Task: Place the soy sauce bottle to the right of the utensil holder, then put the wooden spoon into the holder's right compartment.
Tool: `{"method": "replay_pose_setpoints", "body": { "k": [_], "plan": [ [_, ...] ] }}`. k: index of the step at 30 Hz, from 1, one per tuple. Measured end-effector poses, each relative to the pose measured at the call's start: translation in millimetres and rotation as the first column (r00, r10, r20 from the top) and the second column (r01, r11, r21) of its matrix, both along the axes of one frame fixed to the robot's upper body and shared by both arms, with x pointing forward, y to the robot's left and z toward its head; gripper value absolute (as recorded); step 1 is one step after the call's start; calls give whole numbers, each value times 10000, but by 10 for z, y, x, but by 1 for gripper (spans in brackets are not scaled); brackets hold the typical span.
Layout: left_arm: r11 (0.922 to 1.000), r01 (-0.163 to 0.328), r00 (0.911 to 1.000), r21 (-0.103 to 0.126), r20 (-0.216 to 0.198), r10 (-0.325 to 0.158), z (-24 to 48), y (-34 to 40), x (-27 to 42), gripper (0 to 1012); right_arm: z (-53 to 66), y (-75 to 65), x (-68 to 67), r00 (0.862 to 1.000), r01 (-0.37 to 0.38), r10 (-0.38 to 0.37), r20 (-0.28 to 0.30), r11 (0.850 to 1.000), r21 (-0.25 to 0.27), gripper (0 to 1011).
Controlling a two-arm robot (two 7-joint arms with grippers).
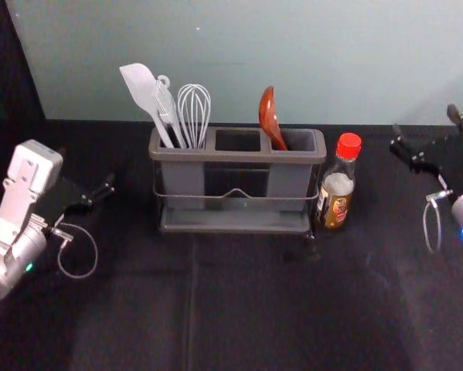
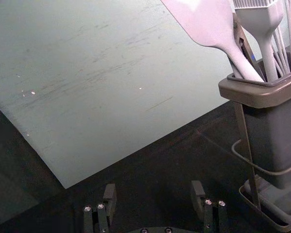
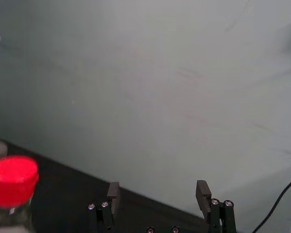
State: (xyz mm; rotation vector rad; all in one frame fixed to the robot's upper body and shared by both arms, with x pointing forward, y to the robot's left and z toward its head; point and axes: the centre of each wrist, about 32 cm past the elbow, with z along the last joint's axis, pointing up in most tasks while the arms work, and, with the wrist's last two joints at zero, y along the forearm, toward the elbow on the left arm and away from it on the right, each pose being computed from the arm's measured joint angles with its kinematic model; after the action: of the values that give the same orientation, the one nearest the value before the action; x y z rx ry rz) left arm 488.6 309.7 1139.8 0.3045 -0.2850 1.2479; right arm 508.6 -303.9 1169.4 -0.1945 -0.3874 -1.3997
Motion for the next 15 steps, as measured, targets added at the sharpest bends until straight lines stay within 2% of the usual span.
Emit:
{"method": "replay_pose_setpoints", "body": {
  "k": [7, 15],
  "plan": [
    [10000, 0, 10000, 0, 0, 0, 0, 0, 0, 1005, -147, 18, 0, 9990, 87, -97, -426, 9997, -232, 1002],
    [10000, 0, 10000, 0, 1, 0, 0, 0, 0, 1005, -225, 8, 1, 9983, 125, -133, -576, 9998, -141, 1002]
  ]
}}
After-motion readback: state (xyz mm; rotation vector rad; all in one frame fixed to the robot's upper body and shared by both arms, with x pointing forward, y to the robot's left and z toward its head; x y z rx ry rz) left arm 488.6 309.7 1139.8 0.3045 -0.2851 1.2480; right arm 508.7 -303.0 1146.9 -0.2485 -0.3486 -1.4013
